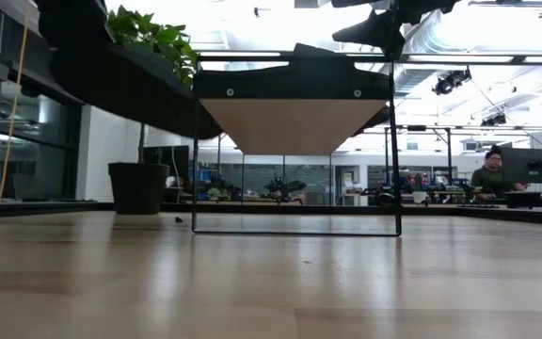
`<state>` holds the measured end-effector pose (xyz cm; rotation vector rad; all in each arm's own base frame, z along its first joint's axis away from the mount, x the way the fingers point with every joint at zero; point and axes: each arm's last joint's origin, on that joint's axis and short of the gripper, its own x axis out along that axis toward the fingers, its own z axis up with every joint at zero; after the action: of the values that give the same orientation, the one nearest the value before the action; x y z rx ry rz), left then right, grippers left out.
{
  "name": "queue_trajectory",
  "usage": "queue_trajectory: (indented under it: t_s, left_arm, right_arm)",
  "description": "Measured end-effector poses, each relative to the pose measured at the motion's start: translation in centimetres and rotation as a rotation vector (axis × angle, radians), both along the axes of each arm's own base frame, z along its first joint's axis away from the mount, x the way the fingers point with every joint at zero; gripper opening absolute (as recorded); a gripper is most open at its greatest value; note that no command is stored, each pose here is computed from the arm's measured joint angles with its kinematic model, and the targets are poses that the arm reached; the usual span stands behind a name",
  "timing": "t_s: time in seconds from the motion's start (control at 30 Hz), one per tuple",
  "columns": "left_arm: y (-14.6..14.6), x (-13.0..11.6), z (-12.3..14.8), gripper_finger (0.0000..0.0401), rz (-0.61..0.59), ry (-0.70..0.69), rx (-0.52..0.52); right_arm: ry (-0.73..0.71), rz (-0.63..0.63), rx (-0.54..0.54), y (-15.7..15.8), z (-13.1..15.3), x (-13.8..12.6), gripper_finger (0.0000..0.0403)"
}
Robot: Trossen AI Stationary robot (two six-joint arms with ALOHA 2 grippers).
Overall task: Pick and place slides into the shelf
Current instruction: Put the black slipper on the shelf
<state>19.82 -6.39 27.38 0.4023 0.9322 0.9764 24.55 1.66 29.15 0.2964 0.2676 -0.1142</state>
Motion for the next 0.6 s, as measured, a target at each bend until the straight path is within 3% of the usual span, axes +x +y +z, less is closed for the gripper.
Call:
queue_trajectory:
  t_s: [0.6]
  left_arm:
    - [1.3,-2.6,3.0,0.0,-0.066,-0.097,0.037]
  right_arm:
    - [0.001,0.004,0.001,0.0,0.0,0.0,0.0238]
